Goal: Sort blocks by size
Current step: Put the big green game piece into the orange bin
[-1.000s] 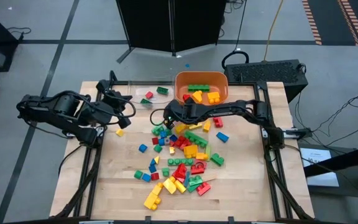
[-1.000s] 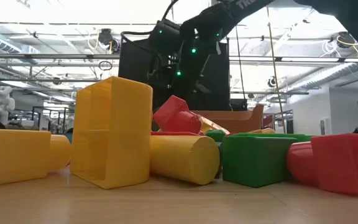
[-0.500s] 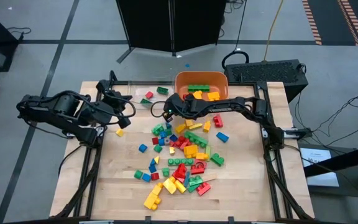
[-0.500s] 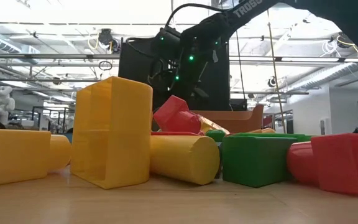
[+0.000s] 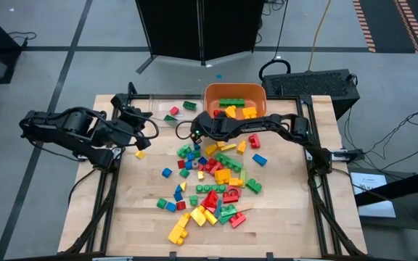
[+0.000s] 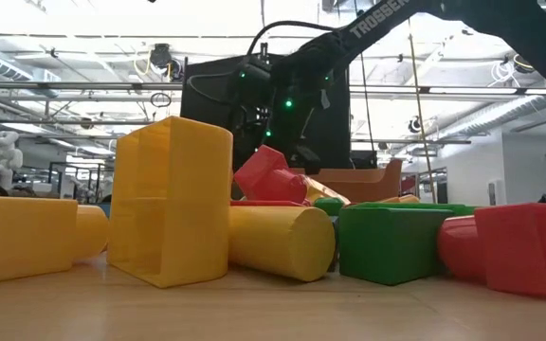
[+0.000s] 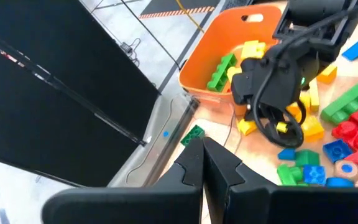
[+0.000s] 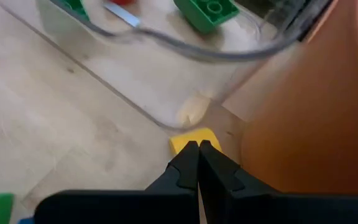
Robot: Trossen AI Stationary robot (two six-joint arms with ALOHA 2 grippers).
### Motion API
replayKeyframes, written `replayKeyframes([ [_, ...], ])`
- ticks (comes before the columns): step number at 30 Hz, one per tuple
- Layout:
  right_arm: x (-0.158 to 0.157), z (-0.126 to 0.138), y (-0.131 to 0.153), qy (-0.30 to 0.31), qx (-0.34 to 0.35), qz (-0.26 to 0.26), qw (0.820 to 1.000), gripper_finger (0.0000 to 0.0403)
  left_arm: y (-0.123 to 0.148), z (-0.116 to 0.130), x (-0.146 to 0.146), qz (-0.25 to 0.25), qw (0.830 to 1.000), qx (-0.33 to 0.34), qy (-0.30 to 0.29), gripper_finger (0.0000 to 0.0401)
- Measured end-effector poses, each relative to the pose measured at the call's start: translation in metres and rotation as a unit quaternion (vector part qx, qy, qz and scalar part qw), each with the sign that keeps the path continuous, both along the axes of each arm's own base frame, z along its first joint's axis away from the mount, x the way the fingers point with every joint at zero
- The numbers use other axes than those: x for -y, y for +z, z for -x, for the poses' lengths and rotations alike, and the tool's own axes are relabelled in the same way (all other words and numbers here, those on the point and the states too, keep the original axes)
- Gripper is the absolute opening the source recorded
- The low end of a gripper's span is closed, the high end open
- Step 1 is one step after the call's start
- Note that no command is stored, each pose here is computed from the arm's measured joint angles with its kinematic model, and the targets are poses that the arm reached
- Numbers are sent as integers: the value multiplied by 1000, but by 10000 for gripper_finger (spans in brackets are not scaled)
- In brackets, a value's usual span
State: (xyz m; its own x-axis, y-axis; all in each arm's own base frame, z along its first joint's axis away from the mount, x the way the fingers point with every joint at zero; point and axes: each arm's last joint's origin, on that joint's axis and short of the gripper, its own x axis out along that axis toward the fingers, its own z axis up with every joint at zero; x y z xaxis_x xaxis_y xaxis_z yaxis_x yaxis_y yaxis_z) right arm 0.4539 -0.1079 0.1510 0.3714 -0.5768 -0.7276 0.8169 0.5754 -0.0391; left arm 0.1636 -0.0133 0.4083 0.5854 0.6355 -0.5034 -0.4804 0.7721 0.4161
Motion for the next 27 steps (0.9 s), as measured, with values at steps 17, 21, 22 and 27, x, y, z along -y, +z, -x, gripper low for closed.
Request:
replayKeyframes([
  [17,0,1,-3,36,-7,-48,998,0,0,0,0,0,1000,-2,0,0],
  [21,-2,7,-6,21,-30,-67,997,0,0,0,0,0,1000,-2,0,0],
  [22,-2,9,-7,16,-40,-72,996,0,0,0,0,0,1000,-2,0,0],
  [27,-14,16,-11,12,-89,-88,992,0,-1,0,0,15,1000,2,-3,0],
])
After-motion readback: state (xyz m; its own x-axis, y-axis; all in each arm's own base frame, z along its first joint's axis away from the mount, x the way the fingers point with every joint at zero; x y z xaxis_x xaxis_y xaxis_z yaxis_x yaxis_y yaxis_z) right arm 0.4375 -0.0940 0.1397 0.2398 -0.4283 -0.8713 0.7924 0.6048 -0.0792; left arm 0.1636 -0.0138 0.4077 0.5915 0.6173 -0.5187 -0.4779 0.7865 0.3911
